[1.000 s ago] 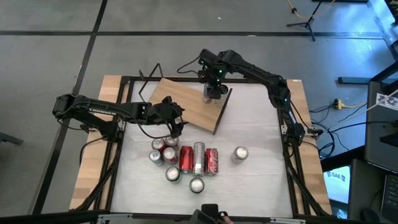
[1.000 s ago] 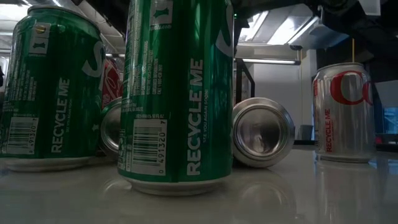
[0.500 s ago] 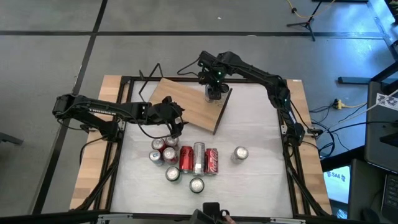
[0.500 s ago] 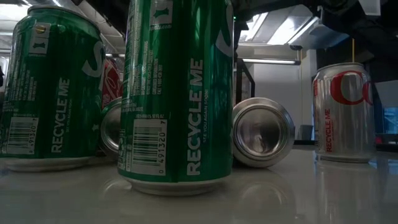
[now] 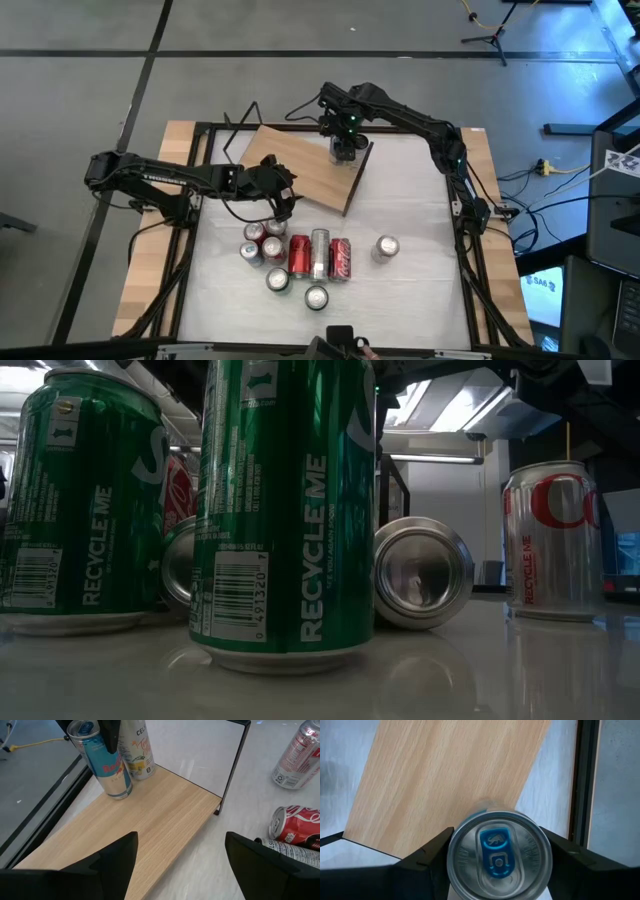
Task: Place canned beverage on shelf
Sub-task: Put the right blue soda can on the shelf
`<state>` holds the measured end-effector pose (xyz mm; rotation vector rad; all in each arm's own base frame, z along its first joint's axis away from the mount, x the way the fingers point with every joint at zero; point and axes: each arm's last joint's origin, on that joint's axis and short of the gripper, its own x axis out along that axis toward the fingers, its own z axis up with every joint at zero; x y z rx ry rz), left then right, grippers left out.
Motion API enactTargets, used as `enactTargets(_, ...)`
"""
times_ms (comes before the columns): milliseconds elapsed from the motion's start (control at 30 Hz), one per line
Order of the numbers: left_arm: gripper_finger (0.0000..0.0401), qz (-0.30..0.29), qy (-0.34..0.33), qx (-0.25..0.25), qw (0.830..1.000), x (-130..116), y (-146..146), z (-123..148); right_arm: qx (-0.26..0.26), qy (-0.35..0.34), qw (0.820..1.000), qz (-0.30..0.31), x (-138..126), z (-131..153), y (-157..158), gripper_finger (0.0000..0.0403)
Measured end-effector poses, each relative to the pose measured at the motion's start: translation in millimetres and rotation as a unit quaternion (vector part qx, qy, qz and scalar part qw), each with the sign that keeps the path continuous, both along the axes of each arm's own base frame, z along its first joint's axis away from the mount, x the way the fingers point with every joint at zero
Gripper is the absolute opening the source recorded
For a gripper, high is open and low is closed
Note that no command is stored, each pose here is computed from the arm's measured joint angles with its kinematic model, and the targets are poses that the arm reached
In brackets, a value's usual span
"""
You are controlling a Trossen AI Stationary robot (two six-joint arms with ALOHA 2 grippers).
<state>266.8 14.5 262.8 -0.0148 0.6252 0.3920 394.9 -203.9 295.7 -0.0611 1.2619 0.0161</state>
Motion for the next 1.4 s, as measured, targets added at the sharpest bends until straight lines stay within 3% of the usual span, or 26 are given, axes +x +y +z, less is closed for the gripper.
enactTargets(1400, 0.0287, -0.002, 0.001, 0.003, 1.0, 0.0, -0.1, 0.0, 0.004, 0.001, 1.0, -0.01, -0.2, 0.1, 0.1, 0.0234)
